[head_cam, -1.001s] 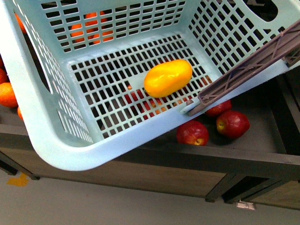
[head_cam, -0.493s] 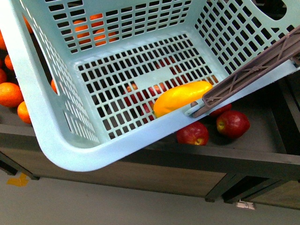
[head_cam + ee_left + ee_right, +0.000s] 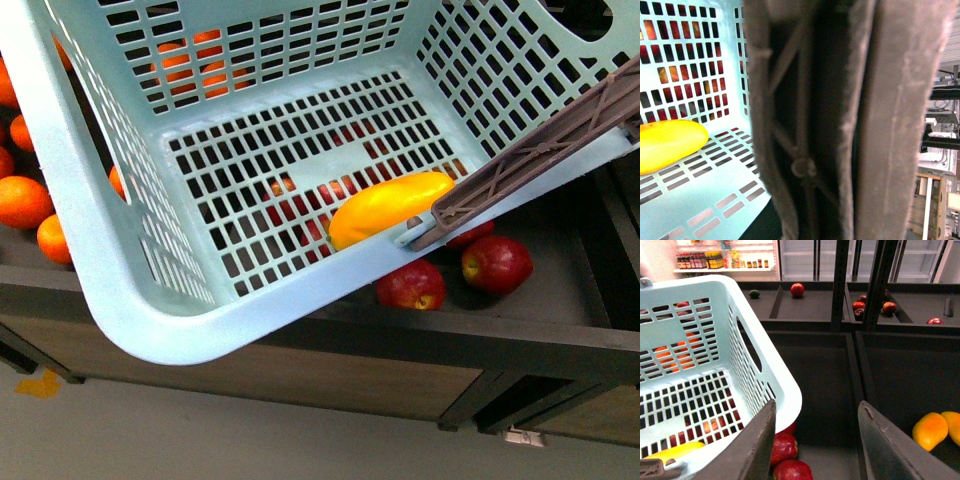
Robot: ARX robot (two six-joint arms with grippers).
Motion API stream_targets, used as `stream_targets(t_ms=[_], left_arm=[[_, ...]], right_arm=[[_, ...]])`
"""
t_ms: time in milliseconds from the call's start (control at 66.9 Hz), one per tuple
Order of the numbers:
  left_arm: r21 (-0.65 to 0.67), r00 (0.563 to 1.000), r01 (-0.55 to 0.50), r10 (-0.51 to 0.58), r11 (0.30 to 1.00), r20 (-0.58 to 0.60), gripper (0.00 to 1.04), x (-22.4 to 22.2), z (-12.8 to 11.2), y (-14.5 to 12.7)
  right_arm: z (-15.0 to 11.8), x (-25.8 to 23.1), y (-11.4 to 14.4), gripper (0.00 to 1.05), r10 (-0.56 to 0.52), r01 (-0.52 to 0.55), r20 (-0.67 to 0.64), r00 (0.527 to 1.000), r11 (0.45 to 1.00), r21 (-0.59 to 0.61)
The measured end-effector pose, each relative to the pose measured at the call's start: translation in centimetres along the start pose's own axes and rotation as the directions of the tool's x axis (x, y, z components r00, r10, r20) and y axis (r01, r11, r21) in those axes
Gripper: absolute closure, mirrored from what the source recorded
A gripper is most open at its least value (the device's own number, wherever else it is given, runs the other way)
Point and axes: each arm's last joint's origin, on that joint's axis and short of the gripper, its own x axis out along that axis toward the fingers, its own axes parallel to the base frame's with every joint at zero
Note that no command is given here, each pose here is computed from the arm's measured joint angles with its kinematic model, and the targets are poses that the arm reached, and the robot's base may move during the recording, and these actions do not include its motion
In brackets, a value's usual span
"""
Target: Pick mango and avocado into basket
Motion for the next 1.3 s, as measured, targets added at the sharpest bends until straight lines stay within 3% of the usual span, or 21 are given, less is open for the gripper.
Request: stream_targets(t_ms=[239,284,1300], left_arm=[[0.000,1.000,0.000,0.000,1.000,-0.001,0.90,0.00,-0.01,-0.01],[0.000,1.000,0.001,-0.001,1.000,-0.001,0.90,0.00,-0.02,-0.01],[0.003,1.000,0.004,-0.004,1.000,-0.002,0.90,-0.03,0.03,-0.10]], right_arm=[[0.01,-0.01,0.00,0.11,0.000,0.000,0.001,1.000,1.000,0.000],[0.01,-0.01,0.00,0.07,0.000,0.000,0.001,1.000,1.000,0.000],[-0.04,-0.09,-0.05,0.09,-0.003,0.003,0.000,1.000,1.000,0.000]])
